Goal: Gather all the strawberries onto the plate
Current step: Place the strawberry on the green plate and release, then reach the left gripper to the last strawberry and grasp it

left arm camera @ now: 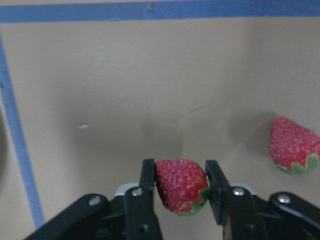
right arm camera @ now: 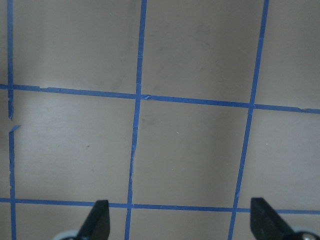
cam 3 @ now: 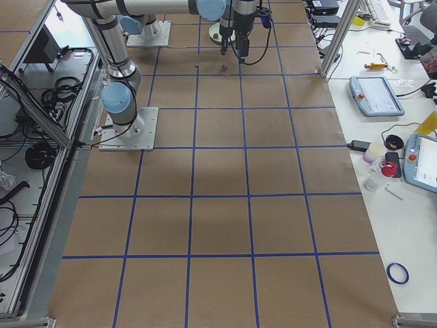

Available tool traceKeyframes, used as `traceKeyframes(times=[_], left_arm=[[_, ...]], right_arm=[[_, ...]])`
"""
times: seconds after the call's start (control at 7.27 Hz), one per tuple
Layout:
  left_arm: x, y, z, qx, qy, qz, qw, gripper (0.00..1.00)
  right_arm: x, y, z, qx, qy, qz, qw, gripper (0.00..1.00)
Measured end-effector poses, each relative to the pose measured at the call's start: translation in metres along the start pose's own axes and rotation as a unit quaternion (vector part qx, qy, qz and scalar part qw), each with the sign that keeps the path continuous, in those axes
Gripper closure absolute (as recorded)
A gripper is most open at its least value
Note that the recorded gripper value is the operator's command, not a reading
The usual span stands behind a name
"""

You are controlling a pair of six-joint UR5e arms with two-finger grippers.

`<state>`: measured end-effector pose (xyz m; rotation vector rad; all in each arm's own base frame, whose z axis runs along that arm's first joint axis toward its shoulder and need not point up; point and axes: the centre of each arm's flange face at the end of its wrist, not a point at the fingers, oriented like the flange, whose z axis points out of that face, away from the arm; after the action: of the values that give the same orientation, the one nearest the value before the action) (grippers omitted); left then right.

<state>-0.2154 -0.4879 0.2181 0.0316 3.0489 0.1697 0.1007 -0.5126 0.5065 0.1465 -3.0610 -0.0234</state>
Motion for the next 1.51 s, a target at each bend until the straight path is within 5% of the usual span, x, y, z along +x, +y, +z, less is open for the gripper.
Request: traceKeyframes(times=[0.41,0.55,0.69,1.1,1.51], left_arm=[[-0.13,-0.017,0.003,-0.043,0.0,0.026,0.9987,0.89],[-0.158,-0.015,0.012,-0.054,0.004,0.034,0.998,0.14],[-0.172,-0.013,0.018,-0.059,0.007,0.037,0.9975,0.0],[-0.156,-0.011,0.005,-0.042,0.003,0.028,0.9987,0.0],[-0.038,-0.002,-0.019,0.022,0.002,-0.035,0.9991,0.0]], right_arm=[[0.0,0.0,-0.001,0.0,0.0,0.001,1.0,0.0],[0.0,0.0,0.0,0.0,0.0,0.001,1.0,0.0],[0.0,0.0,0.0,0.0,0.0,0.001,1.0,0.0],[0.0,0.0,0.0,0.0,0.0,0.001,1.0,0.0],[0.0,0.0,0.0,0.0,0.0,0.001,1.0,0.0]])
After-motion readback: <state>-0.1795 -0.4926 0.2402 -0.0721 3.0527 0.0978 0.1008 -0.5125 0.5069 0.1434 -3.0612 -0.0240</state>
